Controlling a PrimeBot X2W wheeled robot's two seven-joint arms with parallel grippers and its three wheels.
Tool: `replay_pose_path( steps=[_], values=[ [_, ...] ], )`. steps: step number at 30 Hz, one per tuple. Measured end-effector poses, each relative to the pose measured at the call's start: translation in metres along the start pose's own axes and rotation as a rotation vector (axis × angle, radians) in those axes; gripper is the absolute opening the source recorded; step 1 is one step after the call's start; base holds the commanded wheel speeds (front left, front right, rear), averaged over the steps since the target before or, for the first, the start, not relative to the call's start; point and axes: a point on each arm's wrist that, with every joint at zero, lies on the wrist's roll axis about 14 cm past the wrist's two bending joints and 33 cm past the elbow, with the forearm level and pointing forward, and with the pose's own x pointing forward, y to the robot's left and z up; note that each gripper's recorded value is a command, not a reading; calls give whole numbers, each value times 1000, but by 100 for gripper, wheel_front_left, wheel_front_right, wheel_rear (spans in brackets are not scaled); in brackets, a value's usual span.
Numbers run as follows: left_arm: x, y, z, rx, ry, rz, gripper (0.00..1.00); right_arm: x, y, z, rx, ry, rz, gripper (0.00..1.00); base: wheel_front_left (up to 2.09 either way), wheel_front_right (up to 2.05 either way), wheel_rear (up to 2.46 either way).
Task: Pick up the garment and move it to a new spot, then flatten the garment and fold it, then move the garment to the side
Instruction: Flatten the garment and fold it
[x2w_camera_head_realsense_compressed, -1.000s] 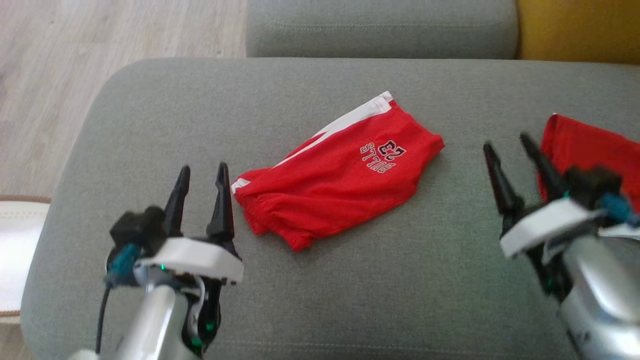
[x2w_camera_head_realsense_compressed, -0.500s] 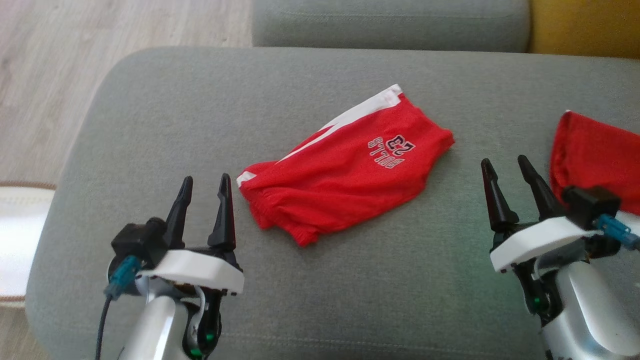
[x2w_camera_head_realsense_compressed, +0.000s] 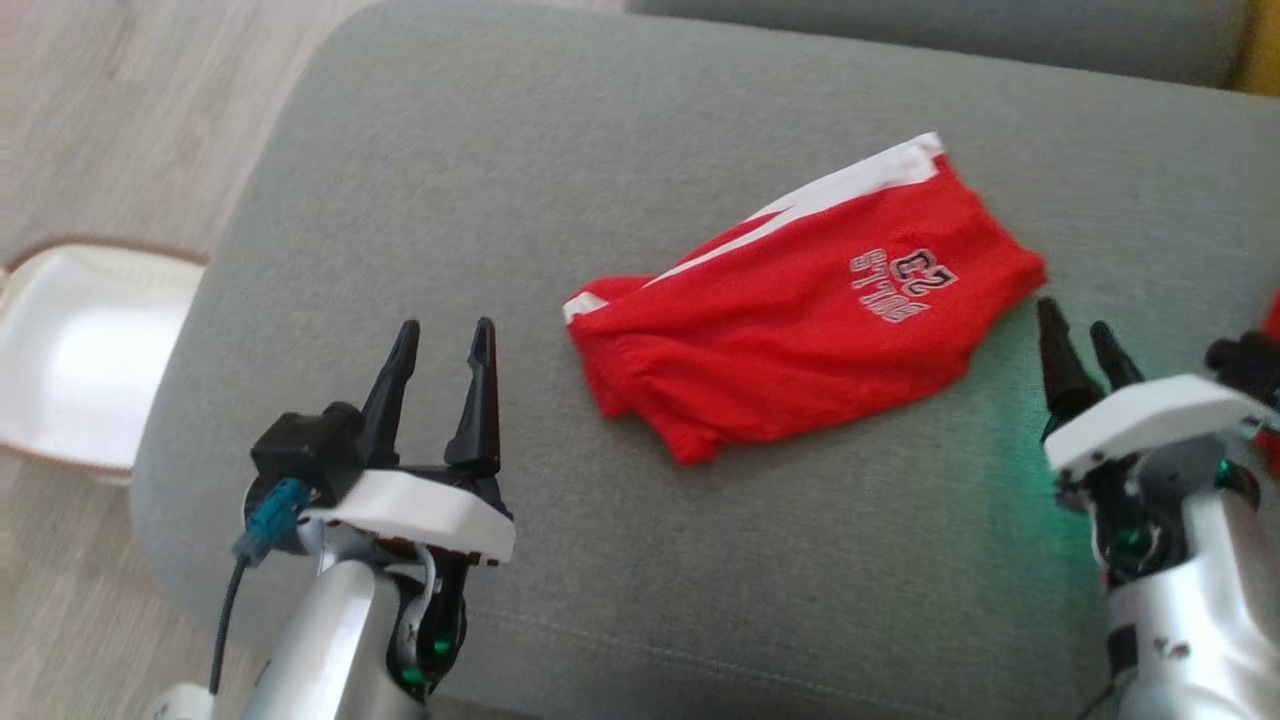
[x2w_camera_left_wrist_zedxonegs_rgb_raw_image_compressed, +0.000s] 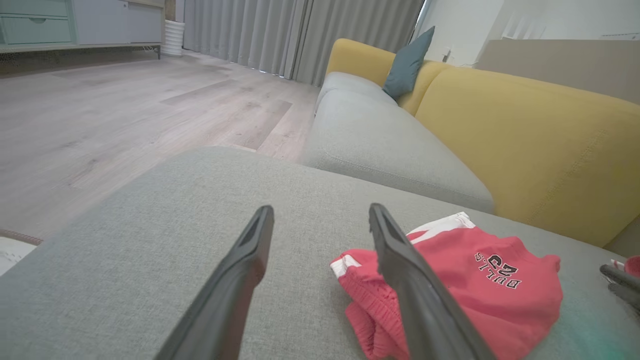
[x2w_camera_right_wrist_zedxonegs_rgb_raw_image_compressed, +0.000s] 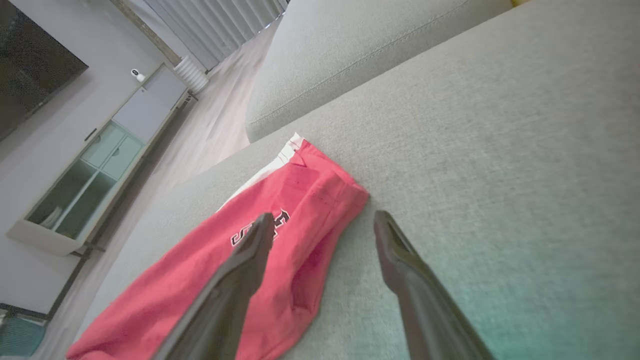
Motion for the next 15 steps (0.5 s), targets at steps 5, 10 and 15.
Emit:
replay_pose_path(
  steps=[5,10,15],
  values=[
    [-1,15,-1,-1,8,47,100,30,4,-8,98,70,-3,100,0,0,0],
    [-6,28,-7,2,30,93,100,54,-1,-26,157,152,-37,100,0,0,0],
    [-5,39,-6,13,29,128,100,75,-1,-35,139,211,-62,100,0,0,0]
  ],
)
